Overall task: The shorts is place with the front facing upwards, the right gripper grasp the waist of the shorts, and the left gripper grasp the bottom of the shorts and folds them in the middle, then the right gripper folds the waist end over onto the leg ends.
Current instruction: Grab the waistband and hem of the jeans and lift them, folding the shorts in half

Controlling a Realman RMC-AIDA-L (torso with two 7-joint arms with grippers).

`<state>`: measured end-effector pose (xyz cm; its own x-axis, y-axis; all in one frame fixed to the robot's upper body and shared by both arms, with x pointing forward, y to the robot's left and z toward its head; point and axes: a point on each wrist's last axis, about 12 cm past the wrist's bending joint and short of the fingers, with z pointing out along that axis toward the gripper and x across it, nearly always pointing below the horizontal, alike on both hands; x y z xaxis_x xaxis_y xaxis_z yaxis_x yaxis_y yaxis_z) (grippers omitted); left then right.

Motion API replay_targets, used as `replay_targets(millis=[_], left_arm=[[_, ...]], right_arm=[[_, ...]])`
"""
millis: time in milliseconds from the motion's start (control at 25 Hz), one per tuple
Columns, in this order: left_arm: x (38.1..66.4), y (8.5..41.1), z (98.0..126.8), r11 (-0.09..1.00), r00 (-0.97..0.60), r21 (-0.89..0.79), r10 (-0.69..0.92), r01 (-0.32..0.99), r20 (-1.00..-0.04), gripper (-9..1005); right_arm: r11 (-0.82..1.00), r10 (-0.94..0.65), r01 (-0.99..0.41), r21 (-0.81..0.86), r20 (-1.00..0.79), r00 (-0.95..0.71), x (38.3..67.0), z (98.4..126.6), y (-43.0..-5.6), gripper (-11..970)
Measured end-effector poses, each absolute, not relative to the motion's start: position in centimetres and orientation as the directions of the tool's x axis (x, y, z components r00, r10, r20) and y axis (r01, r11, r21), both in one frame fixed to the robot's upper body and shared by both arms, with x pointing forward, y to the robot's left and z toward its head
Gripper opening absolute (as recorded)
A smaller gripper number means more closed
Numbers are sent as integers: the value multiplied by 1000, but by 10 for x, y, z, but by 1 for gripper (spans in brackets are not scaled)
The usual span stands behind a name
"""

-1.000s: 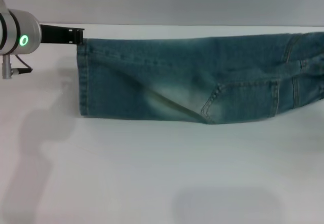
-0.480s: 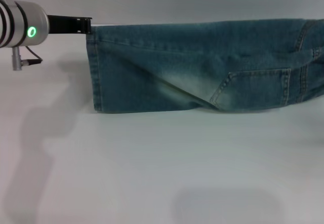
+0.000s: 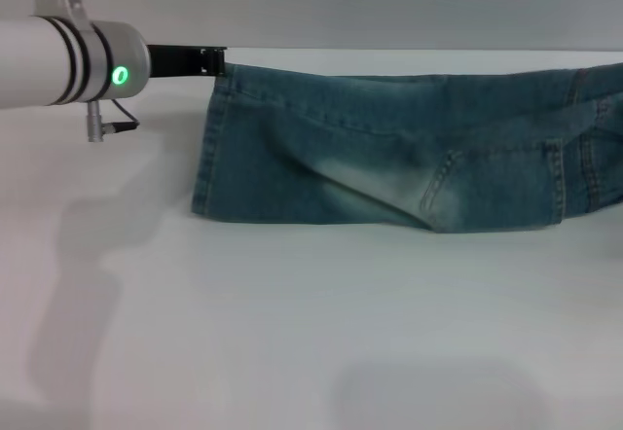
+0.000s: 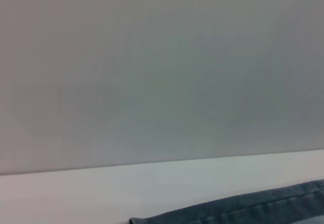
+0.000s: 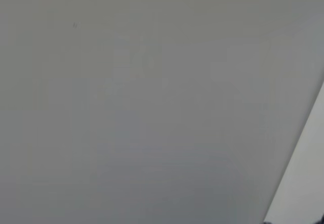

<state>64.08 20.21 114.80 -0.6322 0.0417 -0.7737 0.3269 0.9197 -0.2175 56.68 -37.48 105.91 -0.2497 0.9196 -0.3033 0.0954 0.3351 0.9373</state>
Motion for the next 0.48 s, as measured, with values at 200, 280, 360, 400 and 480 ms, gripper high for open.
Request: replay_targets(millis=[200,280,360,400,480], left_arm=[[647,200,1146,920,-626,-217,37,325,-779,3],[651,203,1146,927,-599,-204,27,314,-800,3],[652,202,1145,928,-598,-202,28,313,-801,3],[654,202,1144,928,-603,-204,26,311,-798,3],[656,201,1142,928,-611,-211,21,305,-792,3]], right_arm=[[372,916,128,919,-342,-208,573,1060,-382,22],[380,917,145,914,-351,-189,573,1060,-386,23],[382,919,155,911,-356,-169,573,1060,-390,24],[383,919,157,910,-359,-162,573,1060,-392,25],[389,917,156,908,-365,-161,574,1061,-392,26]])
